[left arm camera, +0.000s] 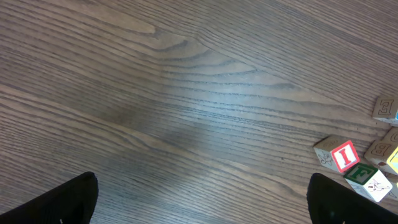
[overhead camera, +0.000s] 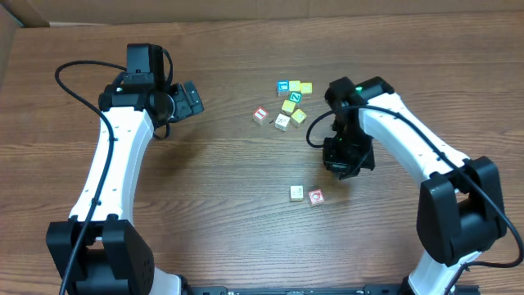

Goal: Flip 4 blocks
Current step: 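Set the 'Q' block beside the 'P' block and open the right gripper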

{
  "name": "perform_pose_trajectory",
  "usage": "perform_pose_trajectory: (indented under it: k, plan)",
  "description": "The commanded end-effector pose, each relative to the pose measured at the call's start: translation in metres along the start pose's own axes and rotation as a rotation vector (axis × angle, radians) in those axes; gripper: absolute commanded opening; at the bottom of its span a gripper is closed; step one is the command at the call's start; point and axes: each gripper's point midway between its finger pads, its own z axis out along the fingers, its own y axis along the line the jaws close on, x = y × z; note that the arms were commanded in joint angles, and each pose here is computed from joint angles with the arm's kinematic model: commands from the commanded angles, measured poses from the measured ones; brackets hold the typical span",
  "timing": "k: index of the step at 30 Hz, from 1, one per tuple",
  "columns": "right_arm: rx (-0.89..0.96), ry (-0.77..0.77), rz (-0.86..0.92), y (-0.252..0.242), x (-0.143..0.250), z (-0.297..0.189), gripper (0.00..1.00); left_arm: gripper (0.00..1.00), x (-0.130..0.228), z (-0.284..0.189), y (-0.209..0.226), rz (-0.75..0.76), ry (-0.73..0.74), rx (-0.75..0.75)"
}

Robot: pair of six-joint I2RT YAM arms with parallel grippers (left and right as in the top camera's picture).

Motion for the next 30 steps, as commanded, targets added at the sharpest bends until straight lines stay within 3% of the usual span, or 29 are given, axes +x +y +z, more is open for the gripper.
perform_pose_trajectory:
  k: [1, 10, 17, 30]
  plan:
    - [-0.013, -0.009, -0.022, 0.0, 0.005, 0.0, 0.04, 1.0, -0.006, -0.003, -0.003, -0.009, -0.014, 0.008]
    - [-0.062, 0.053, 0.028, 0.002, 0.016, 0.023, 0.04, 1.0, -0.006, -0.003, -0.003, -0.009, -0.015, 0.008]
    - [-0.058, 0.066, 0.184, -0.005, 0.018, 0.05, 0.04, 1.0, -0.006, -0.003, -0.003, -0.009, -0.014, 0.008]
    - [-0.245, 0.144, 0.178, 0.025, 0.028, 0.057, 0.04, 1.0, -0.006, -0.003, -0.003, -0.009, -0.014, 0.008]
